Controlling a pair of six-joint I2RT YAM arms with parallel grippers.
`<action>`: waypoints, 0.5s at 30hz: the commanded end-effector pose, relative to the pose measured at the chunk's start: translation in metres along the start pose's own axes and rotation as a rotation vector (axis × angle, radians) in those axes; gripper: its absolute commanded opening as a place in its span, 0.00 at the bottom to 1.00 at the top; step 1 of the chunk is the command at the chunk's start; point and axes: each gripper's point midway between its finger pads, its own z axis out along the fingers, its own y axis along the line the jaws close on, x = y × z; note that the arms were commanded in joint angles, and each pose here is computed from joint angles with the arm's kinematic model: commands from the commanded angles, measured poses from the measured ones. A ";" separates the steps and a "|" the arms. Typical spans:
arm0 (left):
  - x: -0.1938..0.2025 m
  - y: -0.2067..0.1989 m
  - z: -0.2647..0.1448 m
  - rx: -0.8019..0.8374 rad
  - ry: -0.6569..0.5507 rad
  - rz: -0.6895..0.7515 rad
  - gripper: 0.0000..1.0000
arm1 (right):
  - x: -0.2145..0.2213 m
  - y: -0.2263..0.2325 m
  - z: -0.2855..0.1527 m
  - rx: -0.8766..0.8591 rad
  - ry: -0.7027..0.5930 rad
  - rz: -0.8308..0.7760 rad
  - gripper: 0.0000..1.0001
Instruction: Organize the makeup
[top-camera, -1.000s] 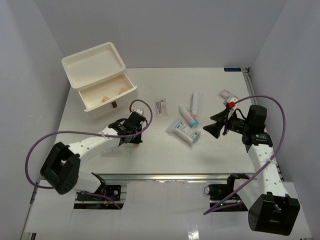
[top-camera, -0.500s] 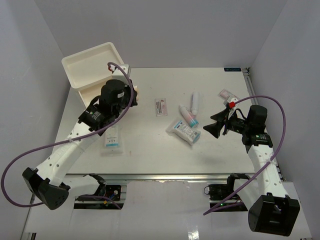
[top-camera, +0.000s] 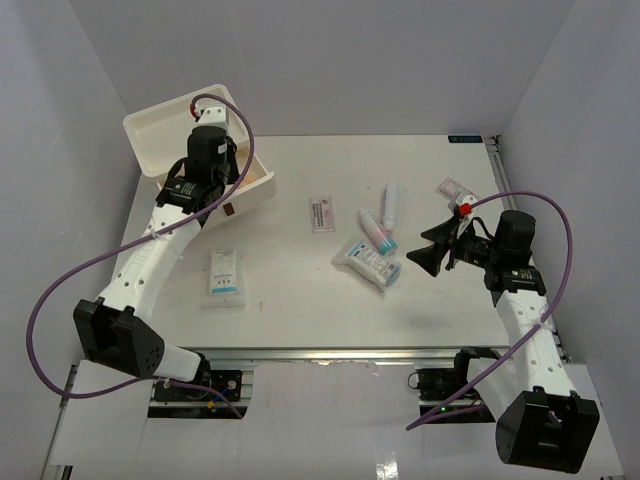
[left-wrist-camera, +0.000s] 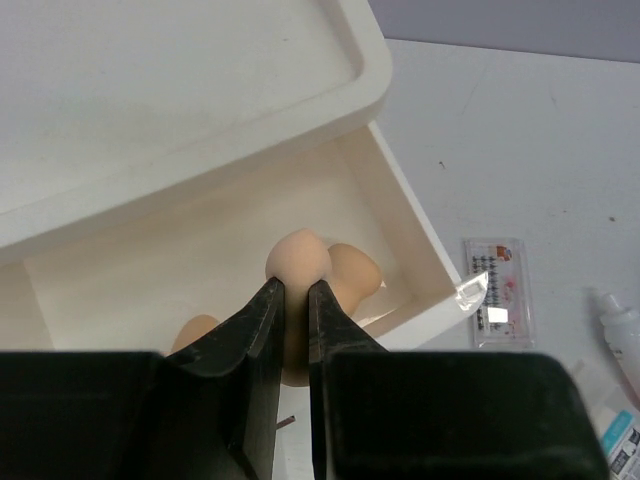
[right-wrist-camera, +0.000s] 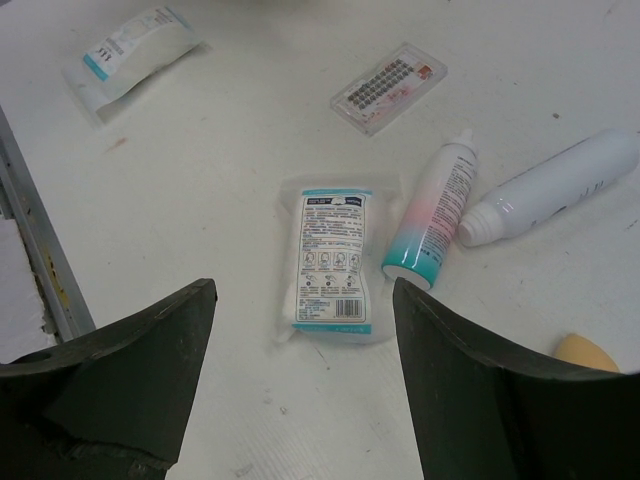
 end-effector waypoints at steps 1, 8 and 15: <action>-0.016 0.023 0.000 -0.065 -0.062 0.002 0.20 | -0.005 0.001 0.000 -0.013 -0.025 -0.023 0.78; -0.007 0.022 -0.005 -0.040 -0.047 0.002 0.72 | -0.003 -0.002 0.001 -0.003 -0.016 -0.022 0.81; 0.003 0.020 -0.026 0.015 -0.048 -0.029 0.82 | 0.003 -0.009 0.002 0.017 0.001 -0.015 0.82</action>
